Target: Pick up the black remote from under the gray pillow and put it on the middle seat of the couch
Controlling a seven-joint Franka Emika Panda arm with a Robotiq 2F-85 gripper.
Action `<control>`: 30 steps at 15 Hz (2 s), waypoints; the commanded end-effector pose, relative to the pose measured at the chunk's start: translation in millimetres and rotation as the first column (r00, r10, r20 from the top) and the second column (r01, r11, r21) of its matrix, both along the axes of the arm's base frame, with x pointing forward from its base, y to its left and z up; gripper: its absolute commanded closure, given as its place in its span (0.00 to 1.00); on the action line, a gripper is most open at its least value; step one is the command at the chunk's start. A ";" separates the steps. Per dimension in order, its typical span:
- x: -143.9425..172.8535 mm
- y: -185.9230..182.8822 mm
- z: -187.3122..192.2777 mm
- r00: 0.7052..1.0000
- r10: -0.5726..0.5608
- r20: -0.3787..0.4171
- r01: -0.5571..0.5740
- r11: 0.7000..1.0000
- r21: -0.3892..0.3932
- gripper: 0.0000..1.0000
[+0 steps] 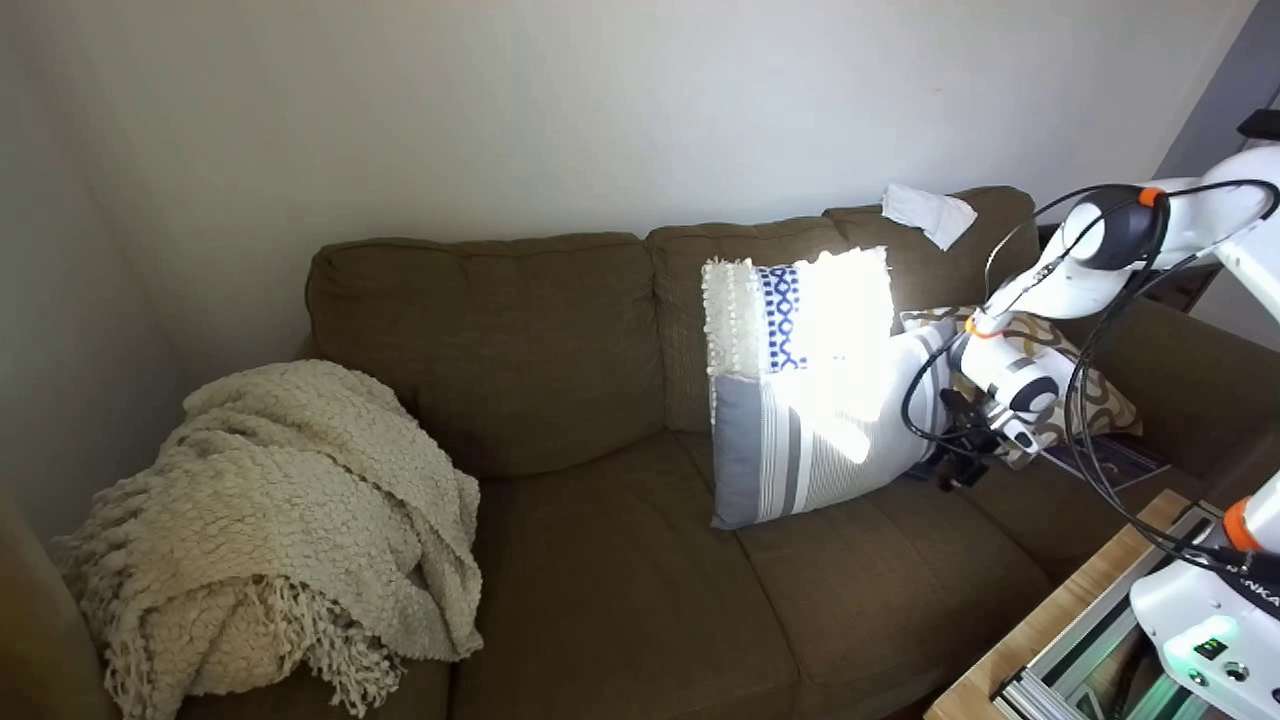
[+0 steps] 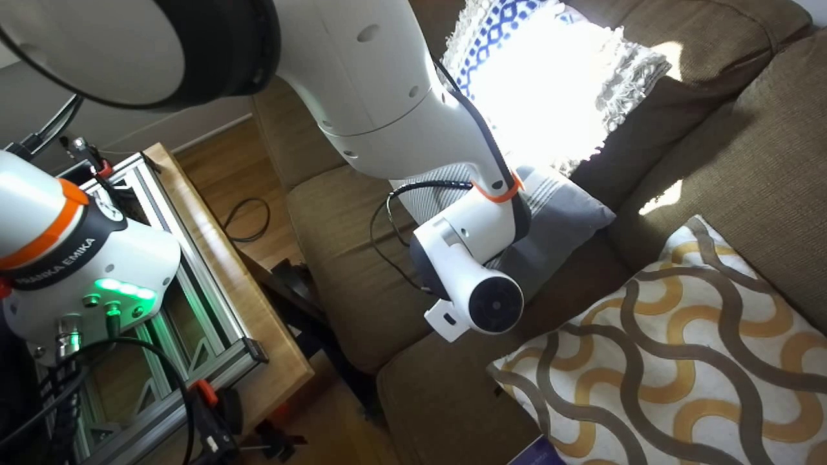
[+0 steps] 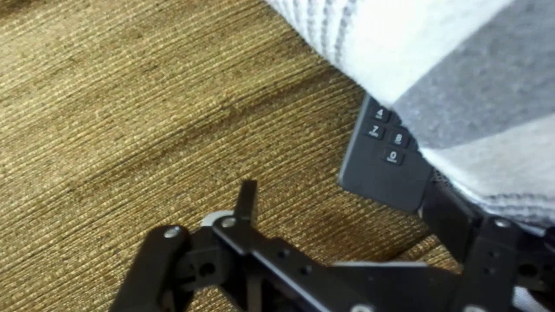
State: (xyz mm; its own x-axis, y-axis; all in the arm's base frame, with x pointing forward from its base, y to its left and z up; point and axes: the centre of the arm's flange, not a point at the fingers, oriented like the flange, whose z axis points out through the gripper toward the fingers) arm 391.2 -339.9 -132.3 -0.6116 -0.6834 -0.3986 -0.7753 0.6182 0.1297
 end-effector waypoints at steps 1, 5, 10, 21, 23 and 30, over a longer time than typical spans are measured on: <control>4.3 1.2 -8.0 0.998 -0.059 0.016 0.060 0.996 -0.073 0.01; 8.6 3.4 -13.8 0.996 -0.087 0.028 0.089 0.992 -0.088 0.00; 12.6 6.2 -23.8 0.993 -0.091 0.073 0.095 0.993 -0.065 0.00; 14.8 3.7 -32.7 0.977 -0.129 0.171 0.129 0.992 0.009 0.61; 13.8 0.8 -30.5 0.977 -0.128 0.168 0.129 0.992 0.007 0.73; 1.9 -8.8 -8.8 0.994 -0.050 0.092 0.054 0.998 -0.044 0.75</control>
